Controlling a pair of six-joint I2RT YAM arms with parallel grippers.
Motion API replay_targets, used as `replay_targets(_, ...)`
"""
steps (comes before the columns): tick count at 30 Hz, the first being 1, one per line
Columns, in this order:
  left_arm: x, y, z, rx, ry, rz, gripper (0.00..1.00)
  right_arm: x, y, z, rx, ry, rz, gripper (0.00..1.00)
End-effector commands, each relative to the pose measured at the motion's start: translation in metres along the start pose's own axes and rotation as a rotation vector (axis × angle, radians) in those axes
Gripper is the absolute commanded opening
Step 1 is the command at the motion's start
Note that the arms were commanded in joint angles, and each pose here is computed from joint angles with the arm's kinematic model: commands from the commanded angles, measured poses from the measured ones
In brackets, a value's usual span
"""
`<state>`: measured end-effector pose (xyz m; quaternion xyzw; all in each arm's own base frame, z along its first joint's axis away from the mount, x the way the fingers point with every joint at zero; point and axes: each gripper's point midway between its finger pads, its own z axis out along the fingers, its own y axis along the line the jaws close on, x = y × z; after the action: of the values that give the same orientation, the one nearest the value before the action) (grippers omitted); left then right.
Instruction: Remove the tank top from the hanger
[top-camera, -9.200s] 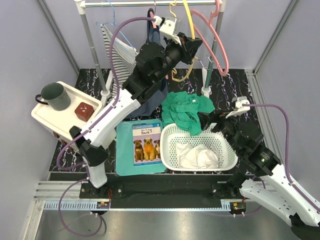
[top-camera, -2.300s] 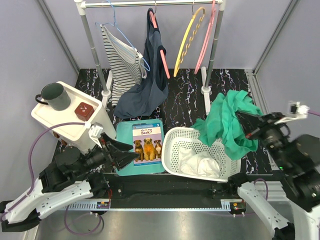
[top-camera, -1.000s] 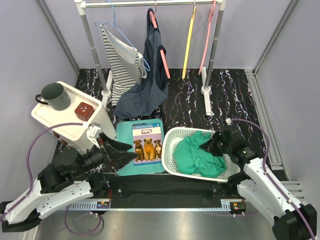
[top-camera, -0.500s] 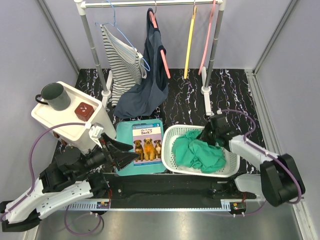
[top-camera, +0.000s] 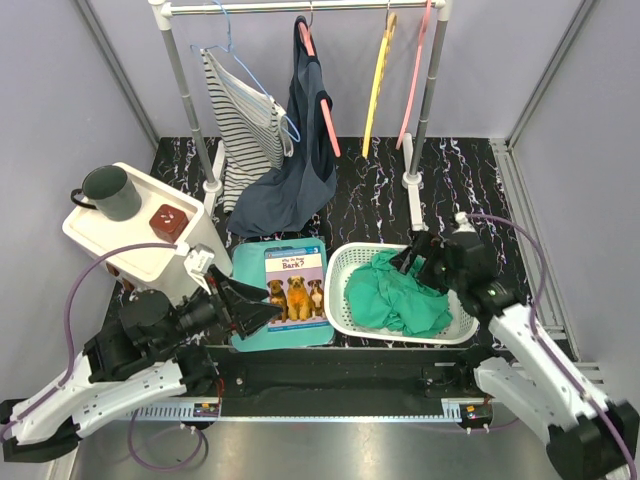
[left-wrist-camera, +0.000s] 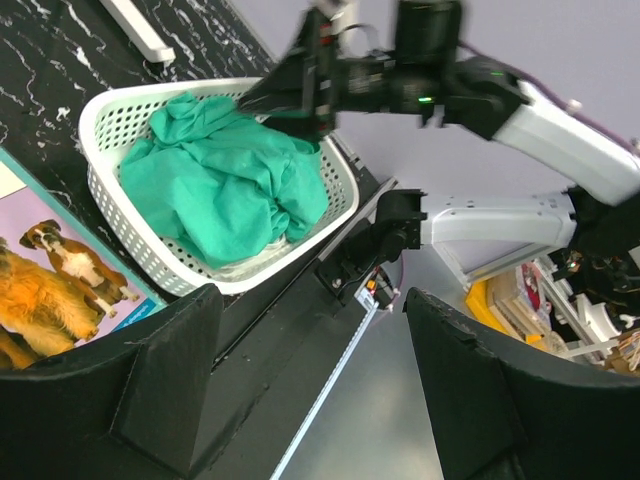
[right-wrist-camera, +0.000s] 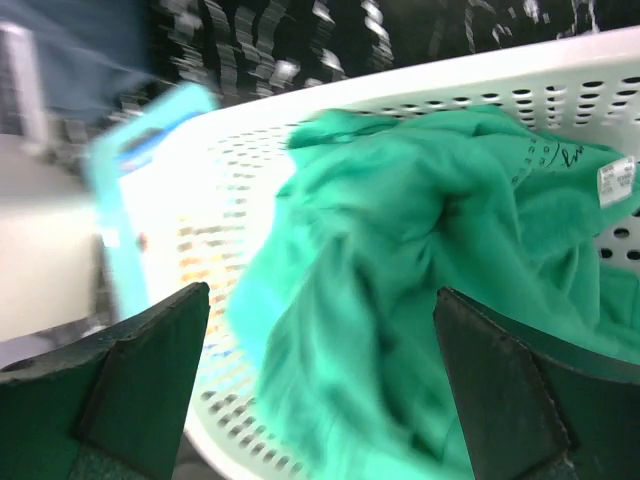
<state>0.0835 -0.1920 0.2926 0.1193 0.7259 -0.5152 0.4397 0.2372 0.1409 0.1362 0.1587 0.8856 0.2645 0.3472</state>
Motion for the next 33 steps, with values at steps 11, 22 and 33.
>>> replay_targets(11, -0.027, -0.018, 0.007, 0.026, -0.058, 0.045, 0.79, -0.081, 0.09, -0.137, -0.228, -0.246, -0.198, 1.0)
replay_targets(22, -0.04, -0.015, 0.005, -0.013, -0.104, 0.055, 0.79, -0.121, 0.226, -0.189, -0.536, -0.229, -0.38, 1.0)
replay_targets(33, -0.035, -0.008, 0.012, -0.041, -0.099, 0.014, 0.79, -0.206, 0.307, -0.117, -0.314, -0.504, -0.644, 0.97)
